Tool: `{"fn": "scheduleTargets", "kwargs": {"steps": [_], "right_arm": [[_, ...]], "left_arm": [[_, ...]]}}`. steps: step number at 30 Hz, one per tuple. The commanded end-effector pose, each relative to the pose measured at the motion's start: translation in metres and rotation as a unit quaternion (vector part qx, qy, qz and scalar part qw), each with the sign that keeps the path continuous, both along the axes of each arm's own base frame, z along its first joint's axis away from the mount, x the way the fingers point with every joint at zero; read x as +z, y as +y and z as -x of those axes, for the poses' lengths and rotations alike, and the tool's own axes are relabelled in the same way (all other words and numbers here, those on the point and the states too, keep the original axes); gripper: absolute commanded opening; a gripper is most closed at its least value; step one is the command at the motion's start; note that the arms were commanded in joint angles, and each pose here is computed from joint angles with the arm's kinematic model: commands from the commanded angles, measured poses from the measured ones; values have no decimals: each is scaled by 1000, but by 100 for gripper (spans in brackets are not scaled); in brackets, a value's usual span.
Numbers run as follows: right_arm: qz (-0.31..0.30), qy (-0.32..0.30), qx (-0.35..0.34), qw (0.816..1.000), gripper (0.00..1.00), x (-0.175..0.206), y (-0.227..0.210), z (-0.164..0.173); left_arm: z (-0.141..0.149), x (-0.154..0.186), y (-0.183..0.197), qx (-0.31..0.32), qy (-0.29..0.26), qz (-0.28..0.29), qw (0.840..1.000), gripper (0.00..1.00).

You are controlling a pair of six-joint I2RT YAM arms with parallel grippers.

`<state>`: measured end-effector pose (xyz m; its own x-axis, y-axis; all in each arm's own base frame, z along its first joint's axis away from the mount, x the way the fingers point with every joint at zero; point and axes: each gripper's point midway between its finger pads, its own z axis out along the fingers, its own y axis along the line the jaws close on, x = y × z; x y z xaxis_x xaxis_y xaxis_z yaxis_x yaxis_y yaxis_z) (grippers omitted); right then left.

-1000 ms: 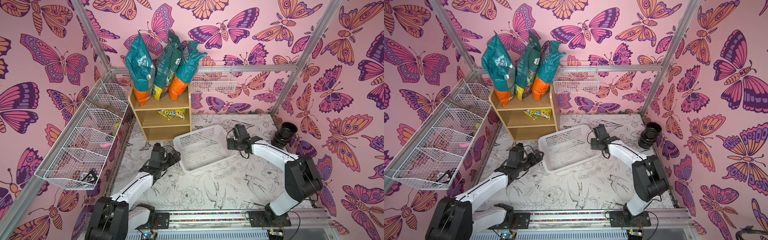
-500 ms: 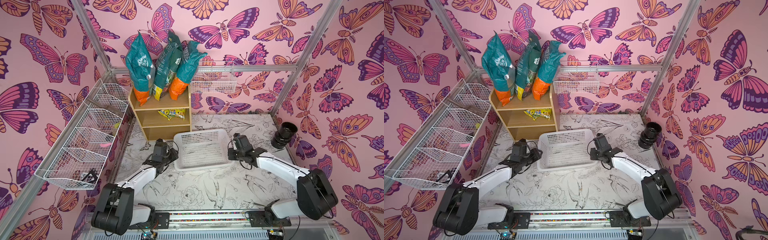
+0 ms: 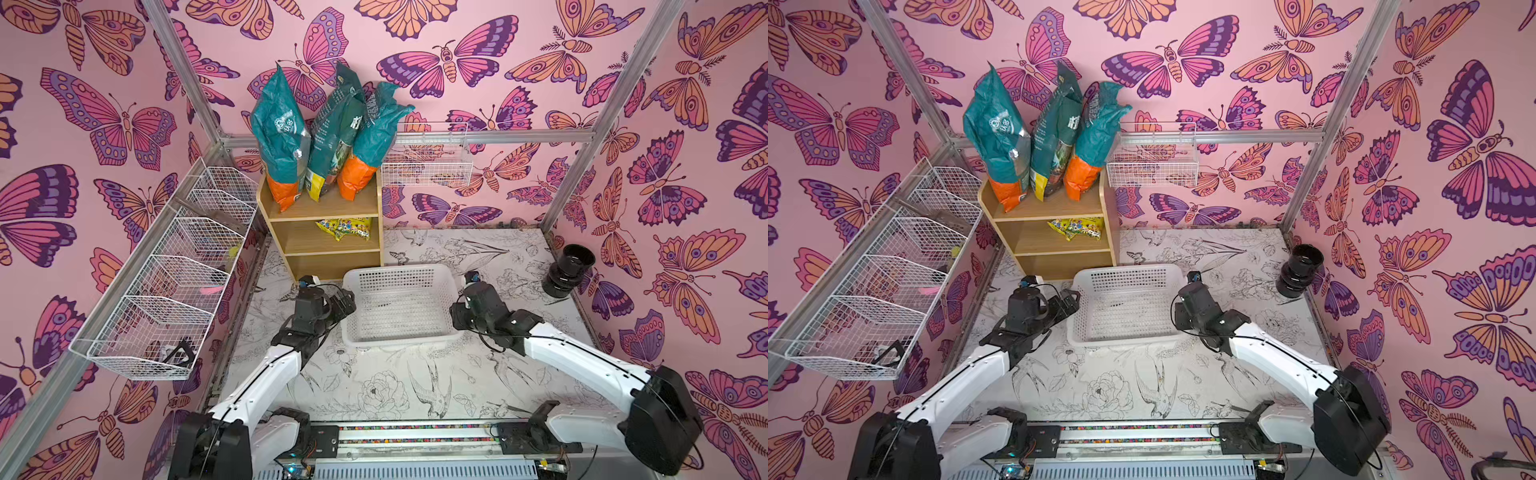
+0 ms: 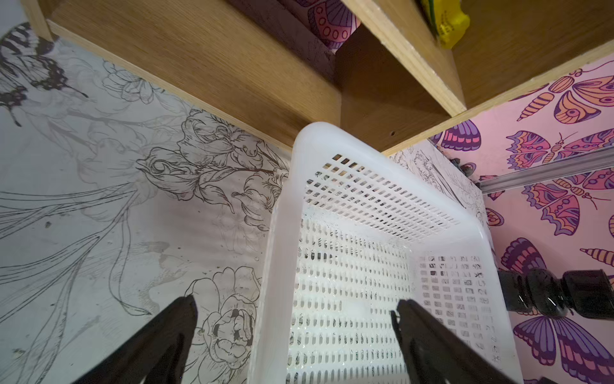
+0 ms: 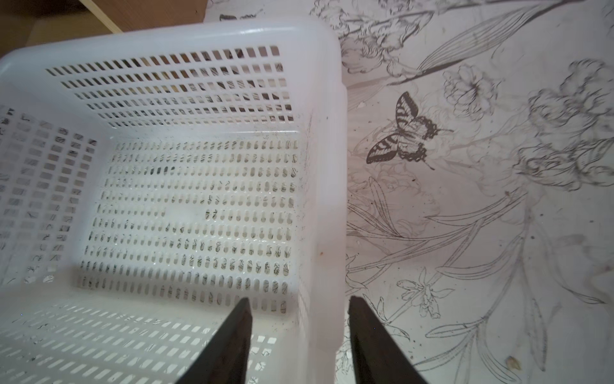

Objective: Take down the fertilizer bag from the shelf
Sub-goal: Adjust the storage box at the center of the board, then pick up the fertilizer bag from the shelf.

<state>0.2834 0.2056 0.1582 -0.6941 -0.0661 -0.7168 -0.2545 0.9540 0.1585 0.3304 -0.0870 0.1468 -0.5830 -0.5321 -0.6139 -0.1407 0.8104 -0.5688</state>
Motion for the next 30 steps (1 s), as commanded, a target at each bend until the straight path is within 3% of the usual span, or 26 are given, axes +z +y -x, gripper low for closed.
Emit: {"fn": "scheduleTargets", "kwargs": {"steps": [1, 5, 9, 14, 15, 17, 22, 26, 30], "right_arm": [[14, -94, 19, 995, 55, 59, 9, -3], [34, -177, 117, 977, 55, 98, 73, 1], [126, -223, 175, 951, 55, 110, 138, -21], [198, -279, 149, 928, 54, 133, 180, -76], [193, -289, 148, 926, 55, 143, 186, -84], [169, -298, 149, 928, 68, 165, 192, -97], [107, -294, 123, 942, 89, 224, 184, -141], [37, -295, 83, 951, 90, 262, 157, -181], [-69, -313, 84, 943, 92, 295, 143, -206]], "left_arm": [[14, 2, 15, 20, 4, -26, 999, 100], [38, 22, 37, 60, -47, -30, 997, 100], [71, 34, 71, 124, -81, -42, 988, 100], [104, 44, 107, 205, -127, -51, 969, 100], [106, 46, 108, 207, -135, -49, 968, 100], [110, 50, 108, 208, -146, -46, 966, 100], [107, 53, 108, 205, -148, -50, 966, 100], [98, 61, 101, 187, -148, -50, 970, 100], [91, 69, 97, 175, -145, -58, 972, 100]]}}
